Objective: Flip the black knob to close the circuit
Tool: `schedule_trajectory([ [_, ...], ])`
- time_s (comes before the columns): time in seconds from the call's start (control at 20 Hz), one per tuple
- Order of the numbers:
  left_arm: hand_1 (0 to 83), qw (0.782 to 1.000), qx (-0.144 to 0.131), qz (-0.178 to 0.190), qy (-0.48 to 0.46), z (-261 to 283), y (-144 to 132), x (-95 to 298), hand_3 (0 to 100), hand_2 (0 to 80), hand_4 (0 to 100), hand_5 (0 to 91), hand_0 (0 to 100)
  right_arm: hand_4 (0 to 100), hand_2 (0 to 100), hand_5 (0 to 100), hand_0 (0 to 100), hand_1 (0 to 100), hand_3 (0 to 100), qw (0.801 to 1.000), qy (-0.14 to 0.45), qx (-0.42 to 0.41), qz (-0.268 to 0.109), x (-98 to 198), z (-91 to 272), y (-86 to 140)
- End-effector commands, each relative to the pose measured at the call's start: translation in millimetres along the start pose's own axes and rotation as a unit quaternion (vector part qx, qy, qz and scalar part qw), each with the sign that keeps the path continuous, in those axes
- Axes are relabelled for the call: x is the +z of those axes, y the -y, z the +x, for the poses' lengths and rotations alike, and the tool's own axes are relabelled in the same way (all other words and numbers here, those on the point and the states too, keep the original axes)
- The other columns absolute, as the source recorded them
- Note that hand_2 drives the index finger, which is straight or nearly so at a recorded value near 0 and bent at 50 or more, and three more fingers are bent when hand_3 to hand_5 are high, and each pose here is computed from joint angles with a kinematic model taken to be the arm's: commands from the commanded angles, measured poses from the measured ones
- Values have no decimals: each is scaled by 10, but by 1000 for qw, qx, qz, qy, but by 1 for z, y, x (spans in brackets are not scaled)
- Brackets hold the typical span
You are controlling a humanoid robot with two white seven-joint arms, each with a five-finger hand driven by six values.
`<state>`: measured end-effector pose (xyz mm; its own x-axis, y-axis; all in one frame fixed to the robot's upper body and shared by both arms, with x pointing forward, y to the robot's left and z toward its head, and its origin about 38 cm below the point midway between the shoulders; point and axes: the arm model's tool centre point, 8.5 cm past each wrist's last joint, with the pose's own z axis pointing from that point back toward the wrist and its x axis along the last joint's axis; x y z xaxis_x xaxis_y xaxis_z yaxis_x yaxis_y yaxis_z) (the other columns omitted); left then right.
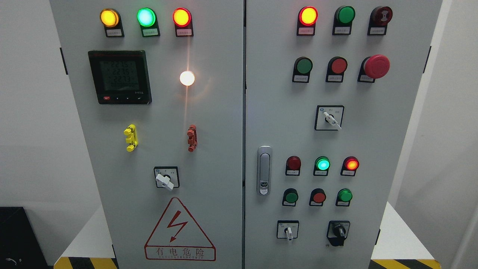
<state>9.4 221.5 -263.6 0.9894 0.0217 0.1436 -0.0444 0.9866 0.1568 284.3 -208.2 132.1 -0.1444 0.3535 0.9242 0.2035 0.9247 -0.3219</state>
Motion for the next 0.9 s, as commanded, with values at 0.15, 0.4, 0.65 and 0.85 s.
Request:
schedule_trajectory([
  [0.15, 556, 1000, 0, 0, 1, 0, 0, 0, 0, 0, 0, 0, 120, 0, 0, 0, 0, 0, 56, 986, 15, -164, 15, 19, 8, 0],
  [0.4, 556, 1000, -1, -1, 1, 0, 0, 0, 0, 0, 0, 0, 120, 0, 0, 0, 0, 0, 0, 985, 27, -167, 24, 22, 11, 0],
  [0.65, 556, 1000, 0, 0, 1, 0, 0, 0, 0, 0, 0, 0, 120, 0, 0, 0, 0, 0, 0, 985, 23, -168, 33, 24, 9, -1],
  [0.85, 556, 1000, 0, 0, 1, 0, 0, 0, 0, 0, 0, 0, 120, 0, 0, 0, 0, 0, 0, 982, 23, -183, 32, 24, 9, -1],
])
